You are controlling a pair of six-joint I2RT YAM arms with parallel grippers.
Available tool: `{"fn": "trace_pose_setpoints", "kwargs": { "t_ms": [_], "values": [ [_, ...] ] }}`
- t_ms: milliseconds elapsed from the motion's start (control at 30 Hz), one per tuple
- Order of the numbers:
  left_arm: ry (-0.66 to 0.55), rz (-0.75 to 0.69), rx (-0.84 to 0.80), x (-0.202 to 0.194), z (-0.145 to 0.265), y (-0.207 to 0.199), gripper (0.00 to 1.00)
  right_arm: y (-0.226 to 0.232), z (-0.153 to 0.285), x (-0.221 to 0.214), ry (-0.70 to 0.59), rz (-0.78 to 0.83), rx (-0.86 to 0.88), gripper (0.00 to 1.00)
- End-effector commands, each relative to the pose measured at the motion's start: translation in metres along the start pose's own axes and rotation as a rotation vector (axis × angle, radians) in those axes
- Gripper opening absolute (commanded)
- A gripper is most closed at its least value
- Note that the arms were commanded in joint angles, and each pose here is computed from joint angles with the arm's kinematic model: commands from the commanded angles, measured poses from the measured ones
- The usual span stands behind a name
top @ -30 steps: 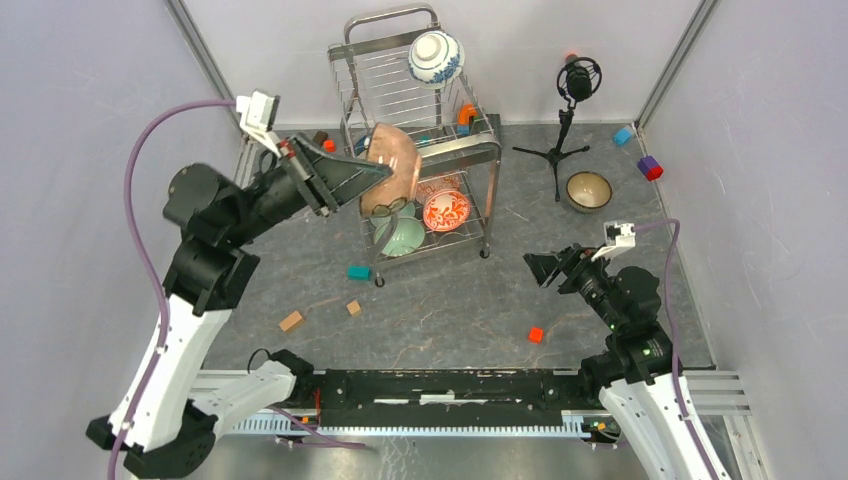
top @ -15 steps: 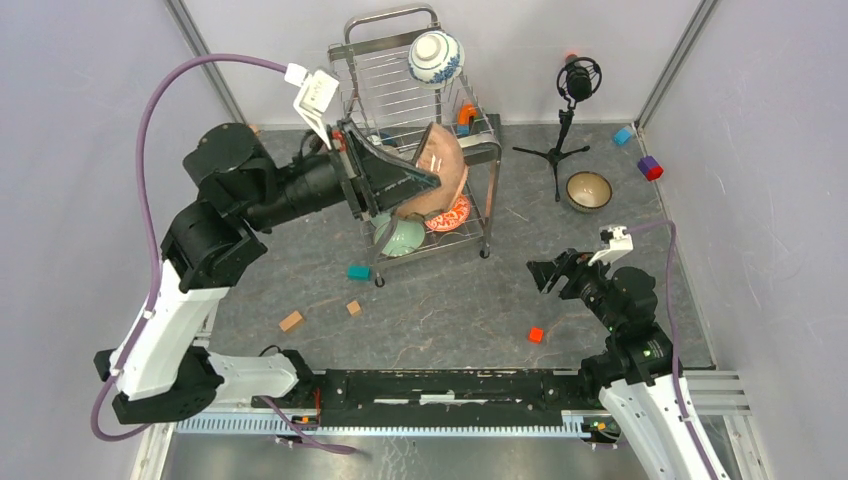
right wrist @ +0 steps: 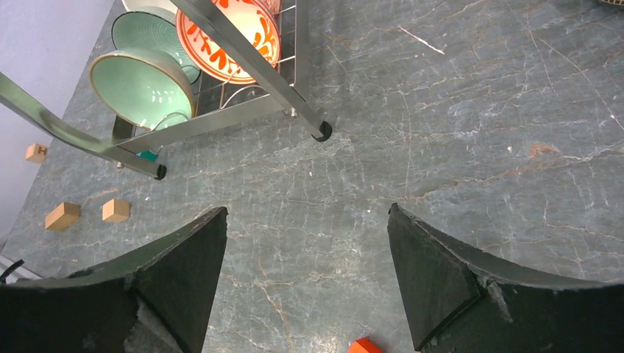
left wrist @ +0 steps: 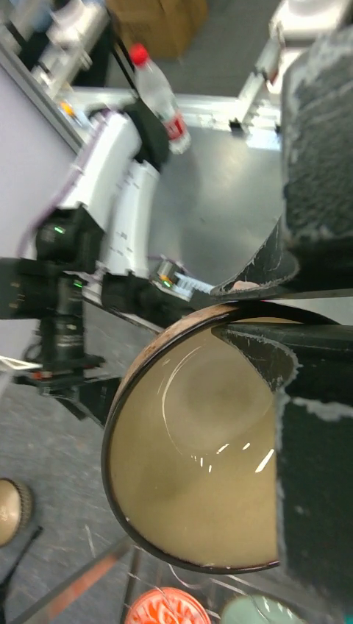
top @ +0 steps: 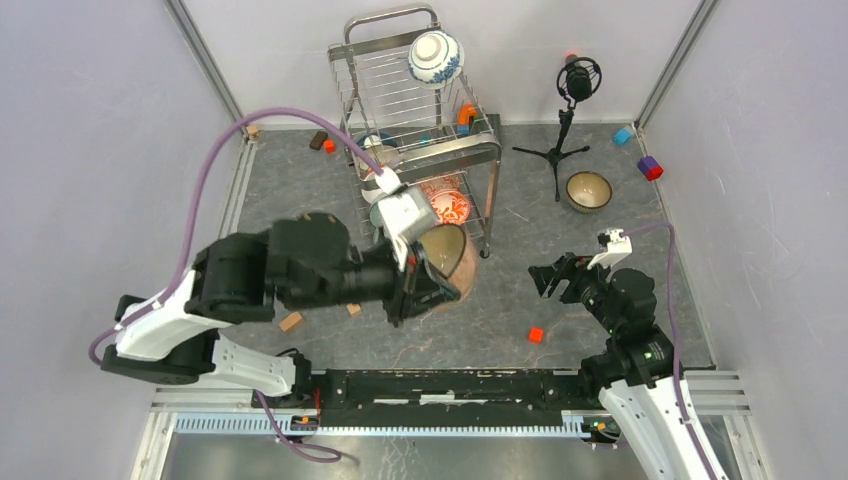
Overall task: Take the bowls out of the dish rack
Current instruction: Place the bowl at the center of the board.
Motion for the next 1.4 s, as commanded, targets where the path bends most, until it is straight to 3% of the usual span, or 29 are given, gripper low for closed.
{"fn": "trace_pose_setpoints", "kwargs": {
  "t_ms": [0,233,467,767,1233,1367],
  "values": [
    [-0.054,-0.235,0.226,-0.010,-0.001,0.023,0.02,0.003,0.008,0.009,-0.013,0.027,0.006,0.86],
    [0.029,-0.414,0.369,-0.073,-0.010,0.050,0.02,0.006,0.006,-0.023,0.040,0.000,0.063,0.85],
    [0.109,-0.561,0.398,-0.133,-0.026,0.072,0.02,0.005,0.003,-0.031,0.060,0.008,0.071,0.86],
    [0.125,-0.771,0.330,-0.182,-0.048,0.099,0.02,0.005,-0.013,-0.035,0.121,0.018,0.085,0.86],
    [0.377,-1.077,0.190,-0.273,-0.082,0.128,0.02,0.017,-0.029,-0.027,0.218,0.149,0.093,0.85],
    [0.393,-1.125,0.157,-0.288,-0.093,0.131,0.02,0.026,-0.034,-0.029,0.243,0.197,0.101,0.85]
  ]
}}
Point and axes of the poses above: each gripper's point midway between its finger pads, its own z axis back along the fingers, its own y axis along the line the jaws close on, x = y × z, the point moved 1 cm from there along z, back along the fingers, and after that the axes turned 9 degrees about z, right-handed, at the moved point
